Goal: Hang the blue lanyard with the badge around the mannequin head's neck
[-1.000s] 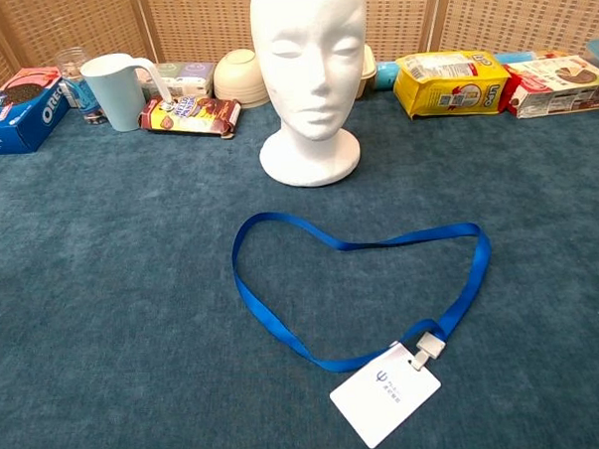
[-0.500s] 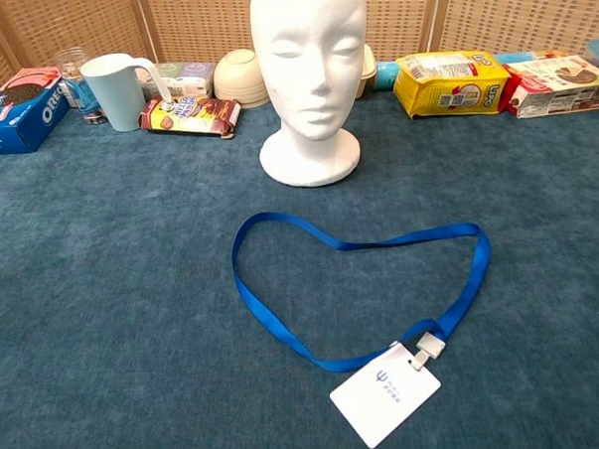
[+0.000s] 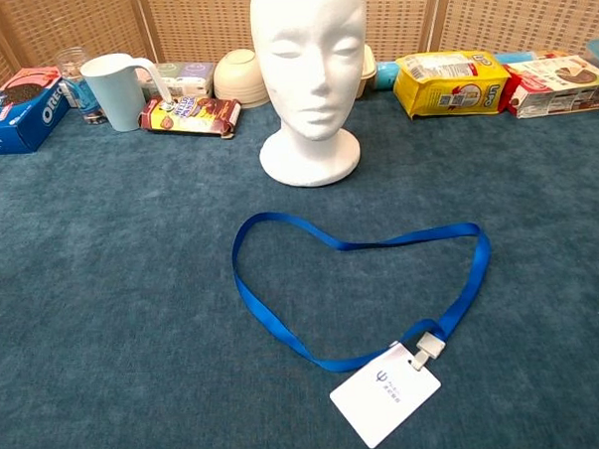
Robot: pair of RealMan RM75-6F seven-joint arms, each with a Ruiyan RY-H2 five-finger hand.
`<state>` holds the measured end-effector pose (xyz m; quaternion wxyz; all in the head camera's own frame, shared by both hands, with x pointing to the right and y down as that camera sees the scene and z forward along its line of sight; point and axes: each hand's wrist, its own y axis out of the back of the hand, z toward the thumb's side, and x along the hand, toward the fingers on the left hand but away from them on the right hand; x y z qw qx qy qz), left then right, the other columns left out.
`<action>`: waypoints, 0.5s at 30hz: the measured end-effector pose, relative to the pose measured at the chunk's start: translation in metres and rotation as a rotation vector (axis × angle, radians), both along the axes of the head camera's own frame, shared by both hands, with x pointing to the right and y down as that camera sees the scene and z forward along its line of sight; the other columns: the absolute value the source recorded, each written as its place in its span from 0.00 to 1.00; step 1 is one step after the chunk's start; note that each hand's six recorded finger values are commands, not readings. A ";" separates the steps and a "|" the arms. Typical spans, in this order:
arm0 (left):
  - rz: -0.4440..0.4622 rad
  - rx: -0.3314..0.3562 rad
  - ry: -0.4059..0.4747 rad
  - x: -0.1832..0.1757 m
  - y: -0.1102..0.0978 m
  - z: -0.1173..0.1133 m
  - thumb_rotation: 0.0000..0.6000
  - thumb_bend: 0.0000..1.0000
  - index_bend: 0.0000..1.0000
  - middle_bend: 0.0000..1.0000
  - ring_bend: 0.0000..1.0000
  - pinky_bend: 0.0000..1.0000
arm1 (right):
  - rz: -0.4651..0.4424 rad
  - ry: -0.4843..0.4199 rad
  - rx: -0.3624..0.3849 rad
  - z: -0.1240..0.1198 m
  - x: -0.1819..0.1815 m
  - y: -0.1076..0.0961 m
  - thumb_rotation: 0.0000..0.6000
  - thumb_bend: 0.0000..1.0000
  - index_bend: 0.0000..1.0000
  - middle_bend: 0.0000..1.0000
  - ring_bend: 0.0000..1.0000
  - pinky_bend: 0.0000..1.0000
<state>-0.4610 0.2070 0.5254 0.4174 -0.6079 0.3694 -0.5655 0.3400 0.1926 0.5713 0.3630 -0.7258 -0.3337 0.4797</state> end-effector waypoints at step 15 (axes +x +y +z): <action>0.016 -0.011 -0.009 0.003 -0.006 0.002 0.44 0.14 0.61 0.56 0.59 0.66 | -0.256 -0.044 -0.090 0.042 -0.079 -0.033 1.00 0.28 0.42 1.00 1.00 1.00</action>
